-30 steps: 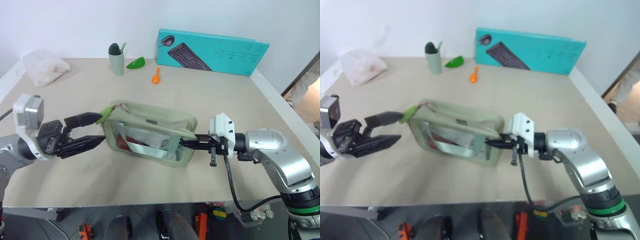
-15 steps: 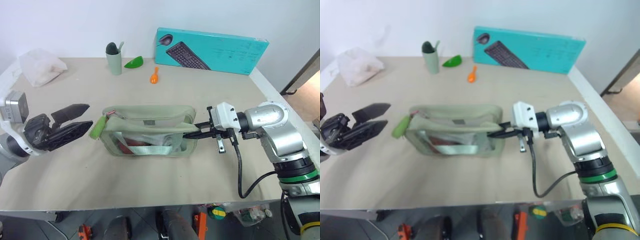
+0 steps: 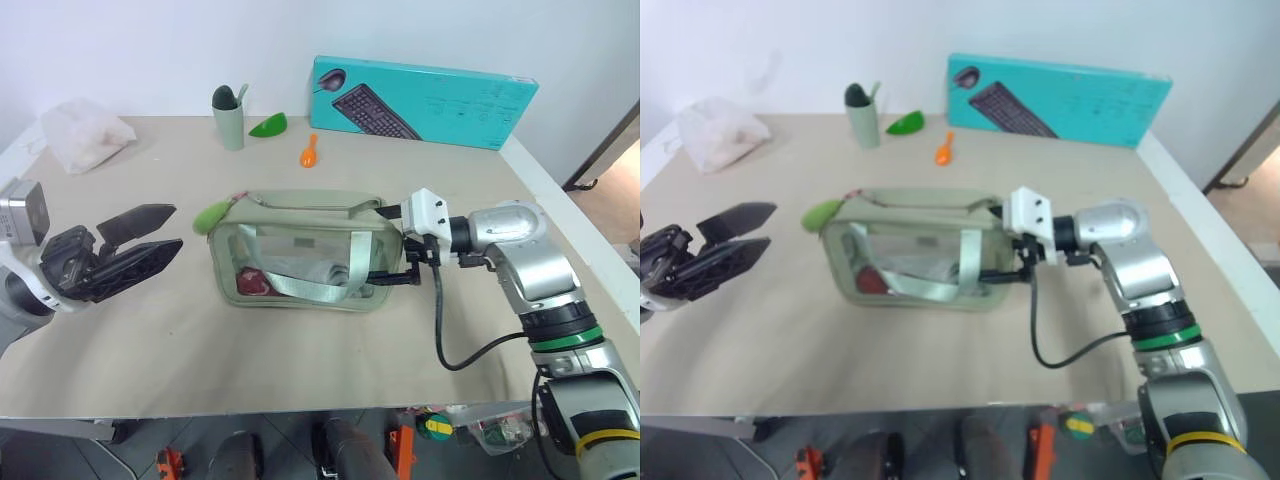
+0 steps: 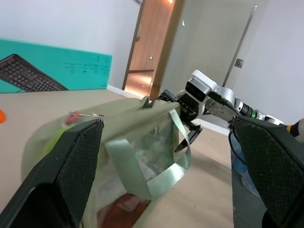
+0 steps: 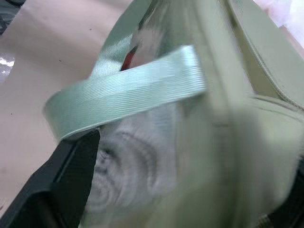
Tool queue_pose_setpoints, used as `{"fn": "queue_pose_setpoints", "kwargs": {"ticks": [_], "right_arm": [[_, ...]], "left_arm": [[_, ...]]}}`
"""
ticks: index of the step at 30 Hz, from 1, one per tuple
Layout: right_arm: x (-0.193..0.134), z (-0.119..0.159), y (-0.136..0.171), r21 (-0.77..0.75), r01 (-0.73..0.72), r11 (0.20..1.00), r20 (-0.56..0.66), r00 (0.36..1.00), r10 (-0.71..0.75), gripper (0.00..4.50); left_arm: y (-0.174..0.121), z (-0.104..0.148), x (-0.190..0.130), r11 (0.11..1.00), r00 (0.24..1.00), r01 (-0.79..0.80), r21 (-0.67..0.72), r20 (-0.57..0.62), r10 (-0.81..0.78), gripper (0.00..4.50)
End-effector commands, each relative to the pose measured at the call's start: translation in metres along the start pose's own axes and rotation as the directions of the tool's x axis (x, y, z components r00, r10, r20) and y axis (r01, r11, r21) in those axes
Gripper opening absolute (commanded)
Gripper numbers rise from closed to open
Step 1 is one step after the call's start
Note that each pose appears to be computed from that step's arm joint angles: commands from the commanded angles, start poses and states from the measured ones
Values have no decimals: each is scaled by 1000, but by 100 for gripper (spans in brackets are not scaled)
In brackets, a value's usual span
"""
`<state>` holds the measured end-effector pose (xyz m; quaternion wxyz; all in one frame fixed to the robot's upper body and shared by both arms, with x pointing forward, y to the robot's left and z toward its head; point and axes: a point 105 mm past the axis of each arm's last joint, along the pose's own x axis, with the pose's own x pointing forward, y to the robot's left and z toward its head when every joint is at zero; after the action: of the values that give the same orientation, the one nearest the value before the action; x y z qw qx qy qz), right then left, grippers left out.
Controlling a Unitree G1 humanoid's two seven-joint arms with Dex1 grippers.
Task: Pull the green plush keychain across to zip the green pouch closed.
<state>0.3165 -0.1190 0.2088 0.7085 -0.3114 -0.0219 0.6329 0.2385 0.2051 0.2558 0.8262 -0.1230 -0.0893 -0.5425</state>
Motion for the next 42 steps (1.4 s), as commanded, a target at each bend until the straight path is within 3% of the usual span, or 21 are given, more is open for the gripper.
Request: {"fn": "queue_pose_setpoints", "kwargs": {"ticks": [1,15,22,25,35,42], "right_arm": [[-22,21,5,0,-4,1000,54,999,4,448],[-61,17,14,102,163,981,-16,987,-162,448],[-50,10,18,139,192,971,-18,981,-192,448],[-42,9,20,150,190,970,-5,981,-192,364],[-31,10,20,178,193,965,36,979,-202,18],[-27,8,22,188,190,963,41,979,-201,3]], "left_arm": [[-1,7,4,999,1000,26,25,7,-27,450],[-5,3,10,997,997,82,4,-9,-82,450],[-10,-4,22,988,986,156,7,-63,-155,450],[-10,-6,23,986,984,166,4,-72,-165,450],[-9,-16,21,989,984,144,12,-106,-142,450],[27,-15,-5,993,993,-93,70,-63,97,450]]}}
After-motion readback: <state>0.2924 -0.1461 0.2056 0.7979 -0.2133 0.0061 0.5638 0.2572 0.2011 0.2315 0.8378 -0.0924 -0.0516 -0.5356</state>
